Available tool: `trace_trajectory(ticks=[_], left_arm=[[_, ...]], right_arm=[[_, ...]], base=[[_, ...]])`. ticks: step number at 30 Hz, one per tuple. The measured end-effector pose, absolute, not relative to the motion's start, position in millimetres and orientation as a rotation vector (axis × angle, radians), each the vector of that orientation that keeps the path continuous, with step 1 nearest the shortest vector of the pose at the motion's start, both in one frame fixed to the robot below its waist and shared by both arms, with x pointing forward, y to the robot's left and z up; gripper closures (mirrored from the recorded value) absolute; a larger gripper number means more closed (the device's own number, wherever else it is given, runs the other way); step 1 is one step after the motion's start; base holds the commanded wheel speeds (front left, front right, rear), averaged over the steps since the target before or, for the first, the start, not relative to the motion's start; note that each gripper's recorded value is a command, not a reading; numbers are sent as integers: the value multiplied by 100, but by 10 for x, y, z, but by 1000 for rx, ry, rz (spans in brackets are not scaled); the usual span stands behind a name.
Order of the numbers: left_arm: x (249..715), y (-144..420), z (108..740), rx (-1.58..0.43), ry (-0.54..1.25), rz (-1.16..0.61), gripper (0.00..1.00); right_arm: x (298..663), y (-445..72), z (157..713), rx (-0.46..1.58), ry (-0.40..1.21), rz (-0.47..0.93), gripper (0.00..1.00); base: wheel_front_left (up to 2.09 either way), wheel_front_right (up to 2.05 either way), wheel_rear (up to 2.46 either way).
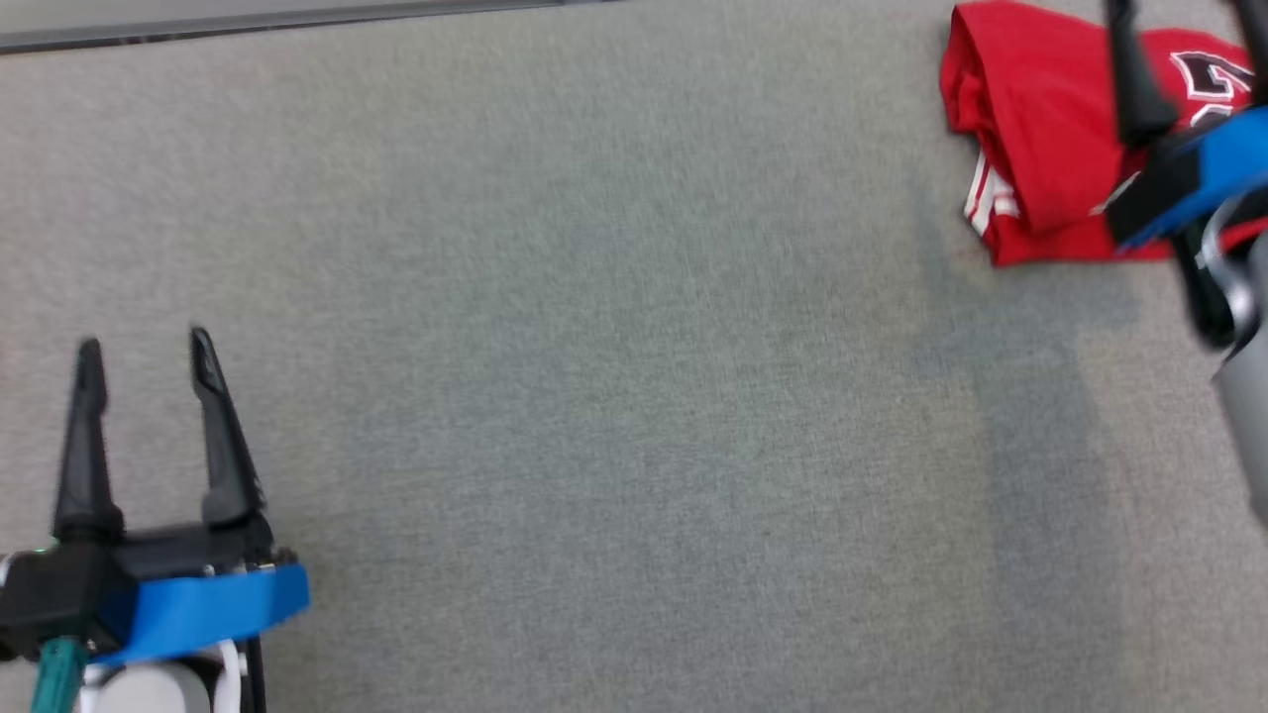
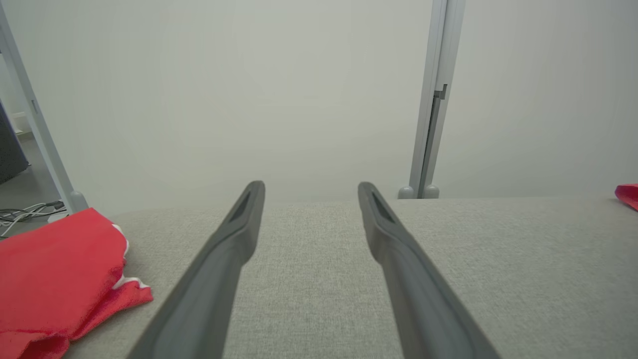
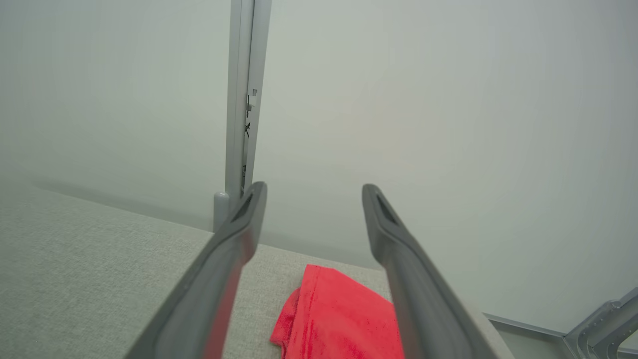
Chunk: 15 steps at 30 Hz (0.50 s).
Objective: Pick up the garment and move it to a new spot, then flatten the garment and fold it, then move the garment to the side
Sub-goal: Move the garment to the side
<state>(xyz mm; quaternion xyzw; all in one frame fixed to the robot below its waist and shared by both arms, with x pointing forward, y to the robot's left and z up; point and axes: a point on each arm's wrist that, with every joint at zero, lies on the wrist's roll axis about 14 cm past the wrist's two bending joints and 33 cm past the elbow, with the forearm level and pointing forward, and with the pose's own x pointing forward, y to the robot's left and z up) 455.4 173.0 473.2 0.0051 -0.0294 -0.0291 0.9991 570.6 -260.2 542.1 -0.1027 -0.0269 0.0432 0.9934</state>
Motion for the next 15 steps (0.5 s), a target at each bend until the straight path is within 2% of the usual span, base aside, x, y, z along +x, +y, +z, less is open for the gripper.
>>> trace_trajectory(ticks=[8, 15], left_arm=[[4125, 1908, 4814, -4, -34, 1, 0], [3881, 2010, 4870, -17, -33, 34, 0]], right_arm=[[5147, -2037, 5356, -73, -96, 163, 0], [4642, -1866, 5074, 25, -47, 155, 0]], base=[[0, 0, 0], [0, 0, 0]])
